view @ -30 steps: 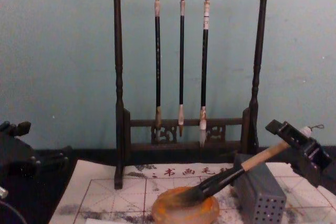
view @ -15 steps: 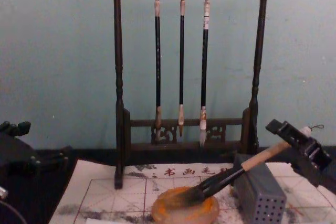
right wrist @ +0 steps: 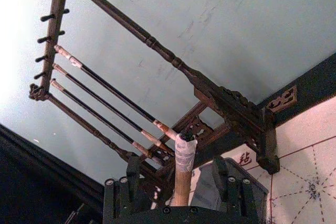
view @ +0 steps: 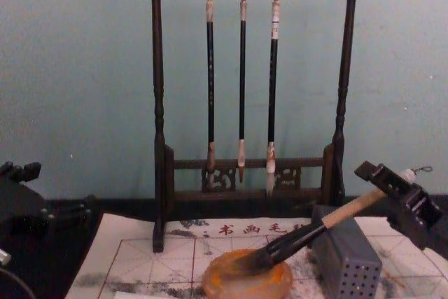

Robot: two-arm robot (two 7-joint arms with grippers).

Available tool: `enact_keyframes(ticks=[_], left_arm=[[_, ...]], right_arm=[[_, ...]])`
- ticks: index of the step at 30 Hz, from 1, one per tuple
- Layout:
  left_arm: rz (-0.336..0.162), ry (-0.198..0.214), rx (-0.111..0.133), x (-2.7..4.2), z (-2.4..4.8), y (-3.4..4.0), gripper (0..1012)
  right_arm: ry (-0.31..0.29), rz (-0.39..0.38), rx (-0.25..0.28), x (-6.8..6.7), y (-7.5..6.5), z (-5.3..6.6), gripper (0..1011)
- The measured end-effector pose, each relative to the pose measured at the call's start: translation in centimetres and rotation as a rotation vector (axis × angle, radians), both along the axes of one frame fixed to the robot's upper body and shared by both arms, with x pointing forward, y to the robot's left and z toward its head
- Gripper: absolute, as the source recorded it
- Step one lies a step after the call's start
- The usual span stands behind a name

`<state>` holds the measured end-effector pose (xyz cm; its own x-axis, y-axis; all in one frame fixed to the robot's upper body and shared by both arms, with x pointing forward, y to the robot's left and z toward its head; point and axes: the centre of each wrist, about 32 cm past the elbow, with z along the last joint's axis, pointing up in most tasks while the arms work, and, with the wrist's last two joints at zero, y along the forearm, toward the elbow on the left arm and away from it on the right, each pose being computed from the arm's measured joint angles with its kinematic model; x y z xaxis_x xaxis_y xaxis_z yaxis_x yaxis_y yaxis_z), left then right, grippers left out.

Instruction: Pick up the brush from the inkstone, write on the paper, then place the brush back to its original position.

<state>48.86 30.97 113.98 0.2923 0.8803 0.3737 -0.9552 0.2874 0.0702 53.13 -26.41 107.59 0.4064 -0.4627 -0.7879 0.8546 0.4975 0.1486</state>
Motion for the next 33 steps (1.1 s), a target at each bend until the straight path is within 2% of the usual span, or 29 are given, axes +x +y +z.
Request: enact_keyframes(ticks=[11,12,15,16,18,19,24,33], left_arm=[[0.0,0.0,0.0,0.0,0.0,0.0,1001],[0.0,0.0,0.0,0.0,0.0,0.0,1001],[0.0,0.0,0.0,0.0,0.0,0.0,1001],[0.0,0.0,0.0,0.0,0.0,0.0,1001],[0.0,0.0,0.0,0.0,0.0,0.0,1001],[0.0,0.0,0.0,0.0,0.0,0.0,1001],[0.0,0.0,0.0,0.0,0.0,0.0,1001],[0.0,0.0,0.0,0.0,0.0,0.0,1001]], right_arm=[[0.0,0.0,-0.001,0.0,0.0,0.0,630],[0.0,0.0,-0.001,0.0,0.0,0.0,572],[0.0,0.0,-0.001,0.0,0.0,0.0,502],[0.0,0.0,-0.001,0.0,0.0,0.0,443],[0.0,0.0,-0.001,0.0,0.0,0.0,403],[0.0,0.0,-0.001,0.0,0.0,0.0,341],[0.0,0.0,-0.001,0.0,0.0,0.0,190],[0.0,0.0,-0.001,0.0,0.0,0.0,176]])
